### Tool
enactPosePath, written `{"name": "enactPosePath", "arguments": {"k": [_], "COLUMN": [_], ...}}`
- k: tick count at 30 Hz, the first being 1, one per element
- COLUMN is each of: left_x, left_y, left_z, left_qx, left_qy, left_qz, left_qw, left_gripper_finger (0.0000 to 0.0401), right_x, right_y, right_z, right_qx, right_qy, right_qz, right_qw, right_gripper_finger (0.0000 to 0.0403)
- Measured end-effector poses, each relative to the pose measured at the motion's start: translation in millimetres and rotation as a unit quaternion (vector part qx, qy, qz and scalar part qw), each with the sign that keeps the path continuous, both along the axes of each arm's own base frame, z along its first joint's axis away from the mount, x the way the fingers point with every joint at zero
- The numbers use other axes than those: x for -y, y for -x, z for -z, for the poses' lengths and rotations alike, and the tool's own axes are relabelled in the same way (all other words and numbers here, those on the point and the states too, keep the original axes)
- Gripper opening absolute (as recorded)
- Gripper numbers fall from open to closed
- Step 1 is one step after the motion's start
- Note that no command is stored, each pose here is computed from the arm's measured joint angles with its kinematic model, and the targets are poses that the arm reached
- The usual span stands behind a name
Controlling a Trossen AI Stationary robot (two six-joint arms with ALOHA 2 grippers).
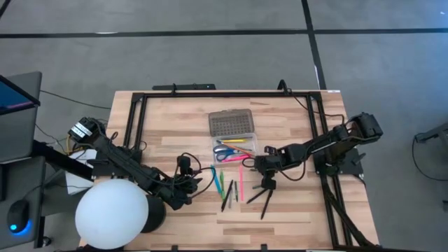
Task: Pick & place school supplies into a supply box
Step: Put the green crayon into the supply box
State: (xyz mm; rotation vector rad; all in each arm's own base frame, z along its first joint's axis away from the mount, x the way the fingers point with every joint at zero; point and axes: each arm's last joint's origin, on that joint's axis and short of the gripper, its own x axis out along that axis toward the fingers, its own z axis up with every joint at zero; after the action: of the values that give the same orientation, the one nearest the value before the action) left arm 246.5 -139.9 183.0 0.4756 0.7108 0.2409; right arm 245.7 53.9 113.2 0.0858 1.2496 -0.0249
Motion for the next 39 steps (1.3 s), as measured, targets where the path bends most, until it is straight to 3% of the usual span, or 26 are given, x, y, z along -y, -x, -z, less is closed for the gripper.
{"name": "enactPosePath", "arguments": {"k": [14,22,39], "left_x": [-0.1,-0.1,-0.1], "left_y": [0.4,0.5,0.5], "left_z": [0.5,0.5,0.5], "left_qx": [-0.004,-0.005,-0.005], "left_qy": [0.000,0.000,0.001], "left_qz": [0.002,0.002,0.002], "left_qw": [1.000,1.000,1.000], "left_gripper_finger": [0.0125,0.0125,0.0125], "right_x": [-0.3,-0.3,-1.8], "right_y": [-0.1,-0.1,-4.2], "right_z": [-0.1,0.0,-3.8], "right_qx": [0.001,0.001,-0.002], "right_qy": [0.003,0.003,0.003], "right_qz": [-0.027,-0.027,-0.033], "right_qw": [1.000,1.000,0.999], "right_gripper_finger": [0.0008,0.0037,0.0015]}}
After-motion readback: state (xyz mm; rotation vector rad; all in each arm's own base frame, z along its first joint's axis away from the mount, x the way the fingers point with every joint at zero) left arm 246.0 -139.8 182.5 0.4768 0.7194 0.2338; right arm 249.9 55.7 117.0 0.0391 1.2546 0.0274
